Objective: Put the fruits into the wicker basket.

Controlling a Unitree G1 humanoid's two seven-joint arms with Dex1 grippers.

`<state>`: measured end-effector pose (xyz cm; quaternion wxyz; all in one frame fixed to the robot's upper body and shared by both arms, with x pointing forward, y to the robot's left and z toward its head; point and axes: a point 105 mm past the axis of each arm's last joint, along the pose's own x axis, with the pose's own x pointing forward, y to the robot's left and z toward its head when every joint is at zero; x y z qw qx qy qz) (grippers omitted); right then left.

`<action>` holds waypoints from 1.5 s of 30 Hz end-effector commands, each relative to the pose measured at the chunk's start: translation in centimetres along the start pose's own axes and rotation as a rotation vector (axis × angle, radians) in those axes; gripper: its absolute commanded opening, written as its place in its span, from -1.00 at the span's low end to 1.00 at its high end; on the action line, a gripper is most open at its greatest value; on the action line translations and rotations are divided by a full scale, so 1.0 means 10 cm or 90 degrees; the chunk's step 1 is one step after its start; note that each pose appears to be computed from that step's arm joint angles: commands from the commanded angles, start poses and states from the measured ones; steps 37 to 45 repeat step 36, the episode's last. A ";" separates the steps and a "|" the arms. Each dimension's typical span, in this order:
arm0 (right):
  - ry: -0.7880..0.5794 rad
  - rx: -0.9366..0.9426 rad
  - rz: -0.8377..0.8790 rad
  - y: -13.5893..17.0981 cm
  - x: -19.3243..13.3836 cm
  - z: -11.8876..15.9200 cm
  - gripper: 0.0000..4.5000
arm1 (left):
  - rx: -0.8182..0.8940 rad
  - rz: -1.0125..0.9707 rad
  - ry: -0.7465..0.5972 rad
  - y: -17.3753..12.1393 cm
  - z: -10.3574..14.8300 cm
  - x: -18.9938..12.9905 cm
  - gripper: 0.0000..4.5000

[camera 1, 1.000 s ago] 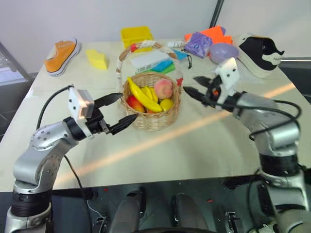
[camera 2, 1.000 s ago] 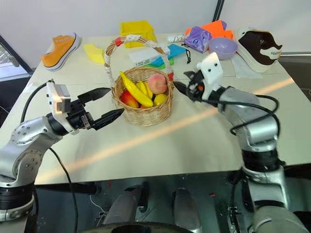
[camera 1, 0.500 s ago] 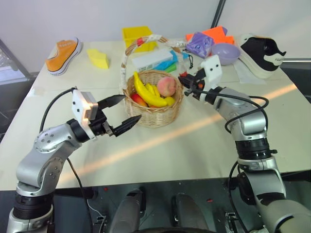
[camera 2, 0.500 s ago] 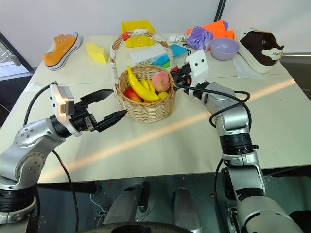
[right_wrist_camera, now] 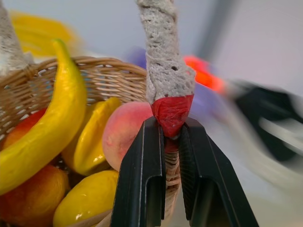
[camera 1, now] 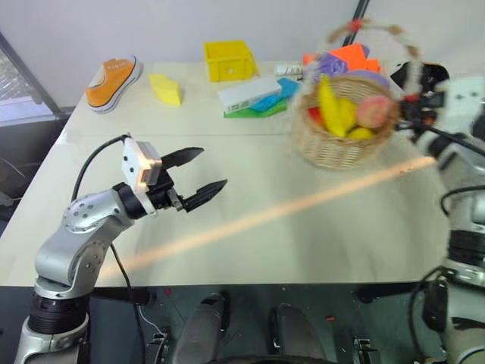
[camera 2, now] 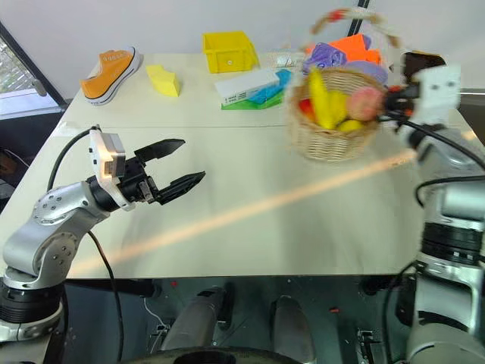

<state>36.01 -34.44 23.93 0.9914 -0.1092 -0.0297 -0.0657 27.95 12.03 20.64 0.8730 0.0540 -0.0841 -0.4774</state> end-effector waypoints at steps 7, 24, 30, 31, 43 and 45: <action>-0.008 0.015 -0.111 -0.58 -0.19 -0.11 -0.78 | 0.018 -0.029 -0.027 -0.02 0.08 0.12 1.00; 0.011 -0.147 0.286 0.32 -0.85 -0.33 0.49 | 0.002 0.175 0.109 0.47 -0.43 -0.42 1.00; -0.002 -0.083 0.449 1.17 -0.90 -0.47 0.49 | -0.008 0.281 0.146 0.58 -0.68 -0.74 1.00; -0.007 -0.085 0.455 1.26 -0.87 -0.50 0.49 | -0.010 0.291 0.148 0.58 -0.71 -0.76 1.00; -0.034 -0.046 0.477 1.56 -0.74 -0.52 0.49 | -0.017 0.335 0.157 0.58 -0.80 -0.89 1.00; -0.034 -0.046 0.477 1.56 -0.74 -0.52 0.49 | -0.017 0.335 0.157 0.58 -0.80 -0.89 1.00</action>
